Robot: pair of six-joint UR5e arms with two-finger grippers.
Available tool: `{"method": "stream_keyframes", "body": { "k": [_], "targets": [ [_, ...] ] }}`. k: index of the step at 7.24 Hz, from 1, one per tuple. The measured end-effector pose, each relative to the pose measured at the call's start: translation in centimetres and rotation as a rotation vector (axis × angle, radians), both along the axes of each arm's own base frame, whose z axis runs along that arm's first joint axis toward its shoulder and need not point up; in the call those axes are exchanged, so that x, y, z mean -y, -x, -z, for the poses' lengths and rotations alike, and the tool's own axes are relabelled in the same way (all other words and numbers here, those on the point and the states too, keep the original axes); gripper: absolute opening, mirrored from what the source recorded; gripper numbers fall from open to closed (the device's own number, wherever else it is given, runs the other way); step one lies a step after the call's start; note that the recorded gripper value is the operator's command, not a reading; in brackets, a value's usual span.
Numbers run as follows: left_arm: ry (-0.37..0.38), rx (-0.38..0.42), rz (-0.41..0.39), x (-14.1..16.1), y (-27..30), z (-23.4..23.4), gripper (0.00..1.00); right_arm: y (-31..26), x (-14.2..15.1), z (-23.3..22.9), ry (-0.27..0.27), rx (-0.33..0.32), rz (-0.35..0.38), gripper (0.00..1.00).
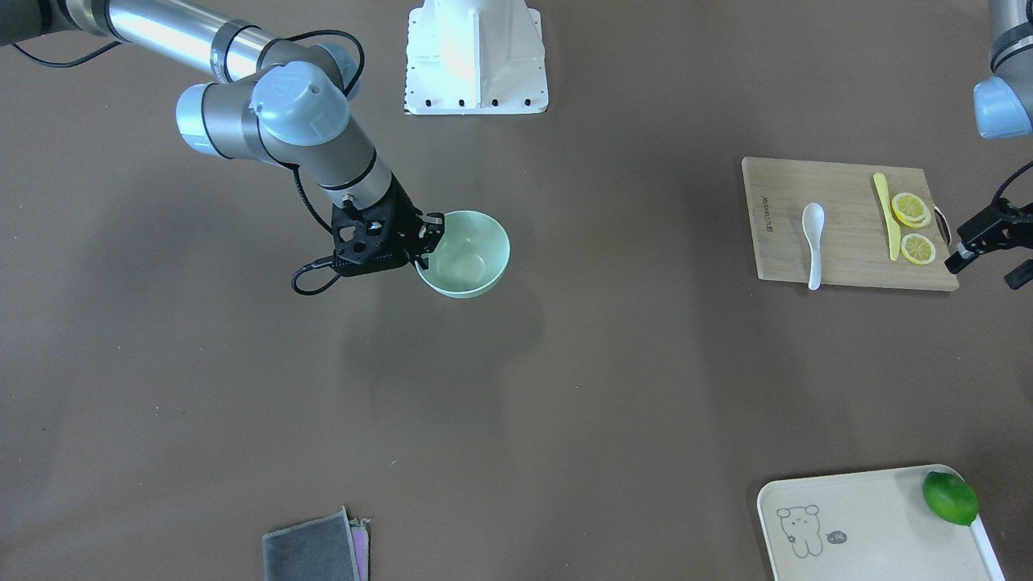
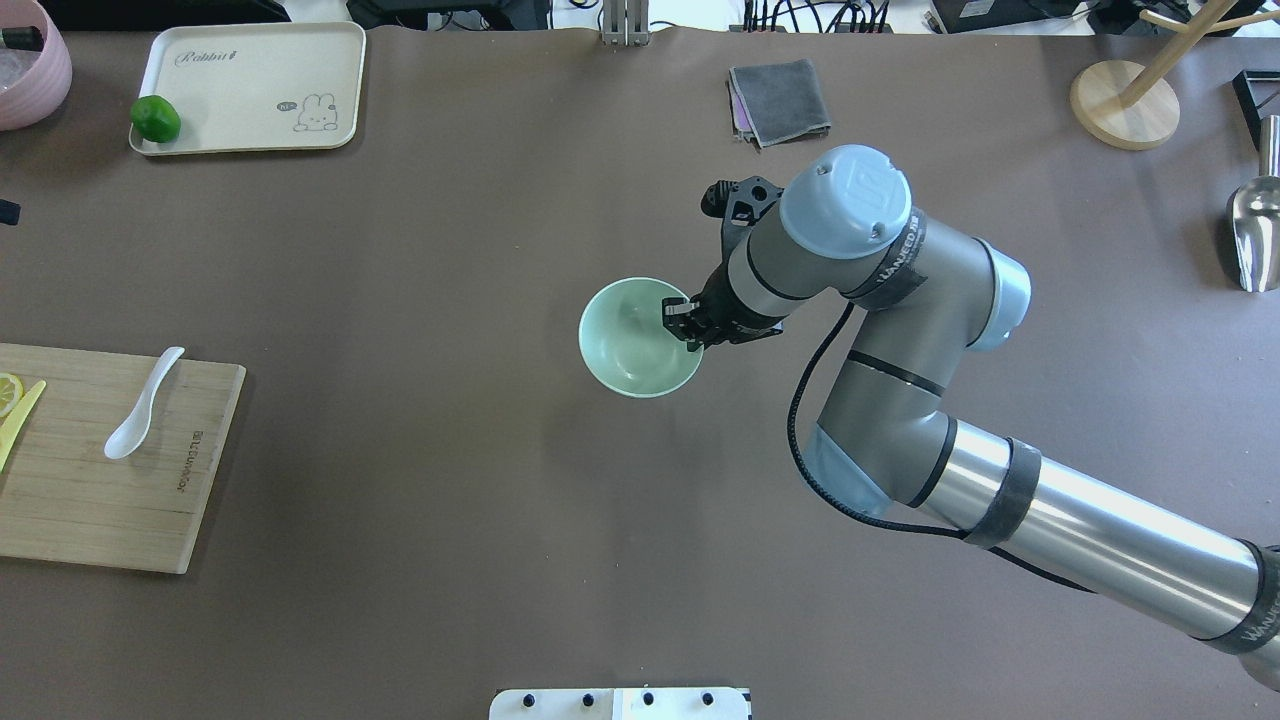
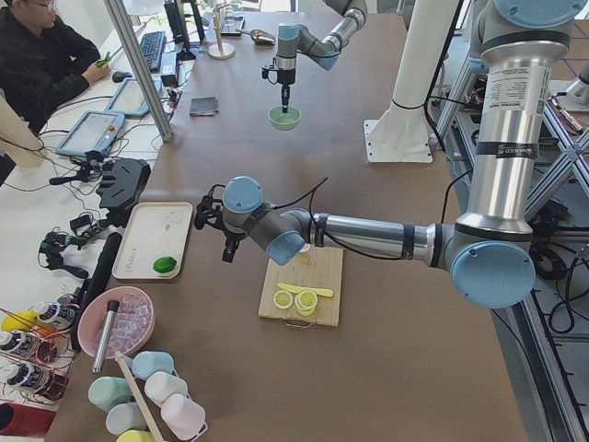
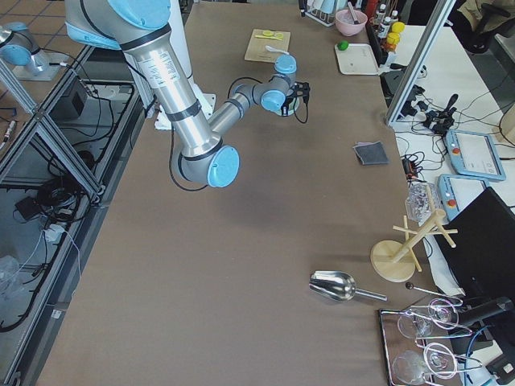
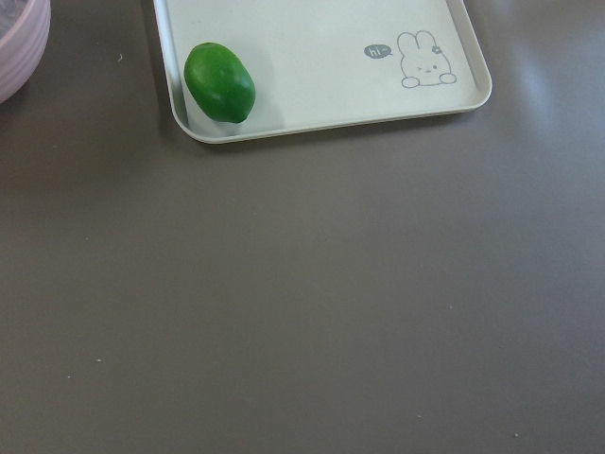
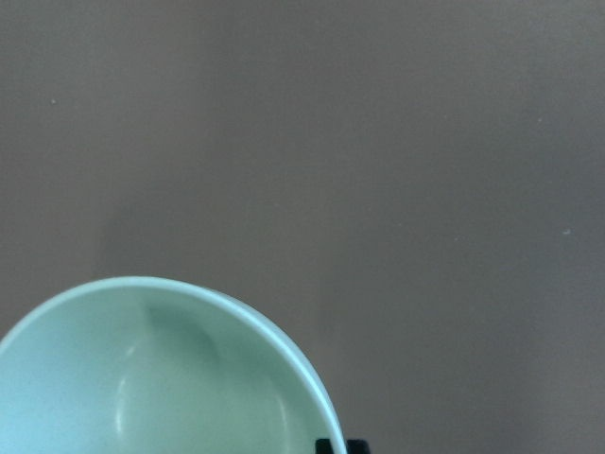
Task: Place spoon in bowl
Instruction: 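Grip the bowl rim and drag it toward the table center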
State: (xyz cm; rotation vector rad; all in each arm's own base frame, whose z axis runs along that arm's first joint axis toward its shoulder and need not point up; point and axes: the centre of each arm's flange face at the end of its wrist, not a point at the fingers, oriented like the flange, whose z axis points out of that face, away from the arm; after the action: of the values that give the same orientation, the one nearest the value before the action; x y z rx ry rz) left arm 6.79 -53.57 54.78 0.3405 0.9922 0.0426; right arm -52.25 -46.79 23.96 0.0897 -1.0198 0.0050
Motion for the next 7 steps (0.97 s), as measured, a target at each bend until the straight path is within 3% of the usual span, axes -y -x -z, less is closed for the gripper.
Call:
{"method": "stream_keyframes", "body": {
  "k": [4, 6, 7],
  "targets": [
    [-0.004, -0.002, 0.001, 0.2, 0.0, -0.1, 0.98, 5.0, -1.5, 1.4, 0.005, -0.028, -0.012, 0.0],
    [-0.005, -0.001, 0.0, 0.6, -0.2, -0.1, 0.98, 5.8, -2.1, 1.3, 0.007, -0.035, -0.02, 0.38],
    [-0.005, -0.002, 0.0, 0.8, -0.2, 0.0, 0.98, 6.1, -2.0, 0.9, 0.011, -0.044, -0.022, 0.9]
  ]
}}
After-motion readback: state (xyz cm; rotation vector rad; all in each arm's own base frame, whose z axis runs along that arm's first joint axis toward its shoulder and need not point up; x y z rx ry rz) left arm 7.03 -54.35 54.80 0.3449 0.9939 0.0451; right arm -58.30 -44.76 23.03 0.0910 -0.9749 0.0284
